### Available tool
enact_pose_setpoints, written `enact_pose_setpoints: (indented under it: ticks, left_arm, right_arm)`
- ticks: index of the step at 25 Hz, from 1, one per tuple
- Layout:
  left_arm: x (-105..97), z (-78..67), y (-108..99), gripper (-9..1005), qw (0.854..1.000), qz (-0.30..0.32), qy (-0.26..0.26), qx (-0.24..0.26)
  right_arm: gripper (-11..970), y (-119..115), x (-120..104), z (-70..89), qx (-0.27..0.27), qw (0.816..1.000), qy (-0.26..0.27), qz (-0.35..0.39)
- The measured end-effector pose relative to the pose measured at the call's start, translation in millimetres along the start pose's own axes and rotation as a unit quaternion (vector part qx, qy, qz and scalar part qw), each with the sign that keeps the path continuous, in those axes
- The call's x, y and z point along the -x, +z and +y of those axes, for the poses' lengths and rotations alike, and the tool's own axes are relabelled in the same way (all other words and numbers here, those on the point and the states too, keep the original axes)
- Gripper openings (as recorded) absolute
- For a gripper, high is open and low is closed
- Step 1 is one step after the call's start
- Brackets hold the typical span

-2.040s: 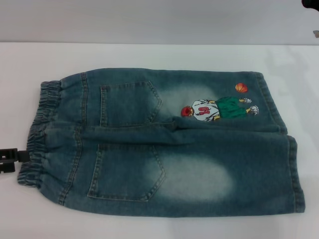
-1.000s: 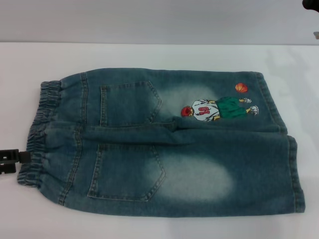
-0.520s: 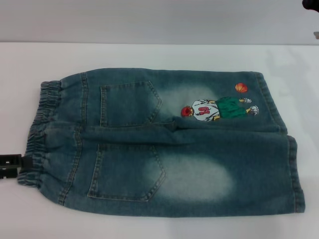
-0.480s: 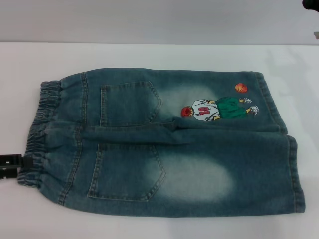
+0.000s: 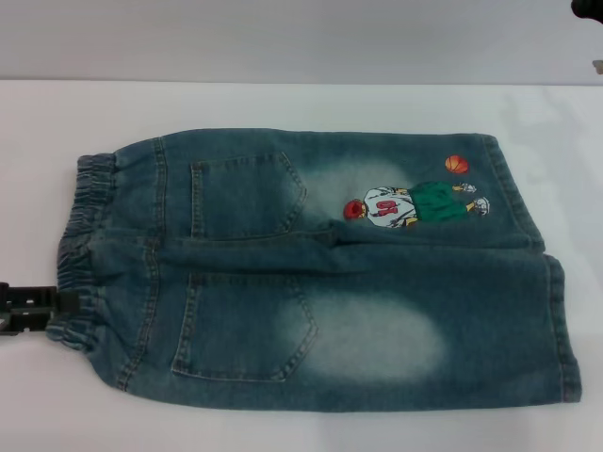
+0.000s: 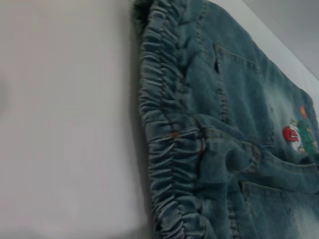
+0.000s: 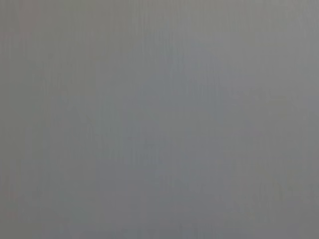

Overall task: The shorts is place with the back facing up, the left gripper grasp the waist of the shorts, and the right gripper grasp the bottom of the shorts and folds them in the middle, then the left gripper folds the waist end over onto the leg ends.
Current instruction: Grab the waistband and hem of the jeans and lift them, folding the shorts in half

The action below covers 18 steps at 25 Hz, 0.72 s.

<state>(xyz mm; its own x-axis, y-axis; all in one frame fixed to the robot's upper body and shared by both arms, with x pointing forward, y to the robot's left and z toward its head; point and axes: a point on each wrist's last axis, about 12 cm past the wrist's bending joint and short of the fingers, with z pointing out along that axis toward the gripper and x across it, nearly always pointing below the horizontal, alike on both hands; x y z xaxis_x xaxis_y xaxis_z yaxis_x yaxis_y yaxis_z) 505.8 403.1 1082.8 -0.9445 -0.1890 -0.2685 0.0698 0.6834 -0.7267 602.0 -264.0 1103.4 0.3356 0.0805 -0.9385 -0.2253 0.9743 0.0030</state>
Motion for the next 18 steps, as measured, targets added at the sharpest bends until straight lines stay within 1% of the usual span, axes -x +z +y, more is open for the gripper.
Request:
enact_pose_setpoints:
  ticks: [9,12,18]
  left_arm:
    - [9.2,-7.3,4.4,703,1.0,0.004,0.012,-0.004]
    - [10.5,-7.6,4.7,702,1.0,0.005,0.013,-0.002]
    - [14.9,-5.2,-2.7,700,1.0,-0.001,0.003,0.009]
  right_arm:
    - [547,0.1,0.2,-0.5,-0.001,1.0,0.0,0.0]
    - [547,0.4,0.4,-0.5,-0.002,1.0,0.0,-0.001]
    - [548,2.9,1.5,-0.2,-0.001,1.0,0.001,-0.004]
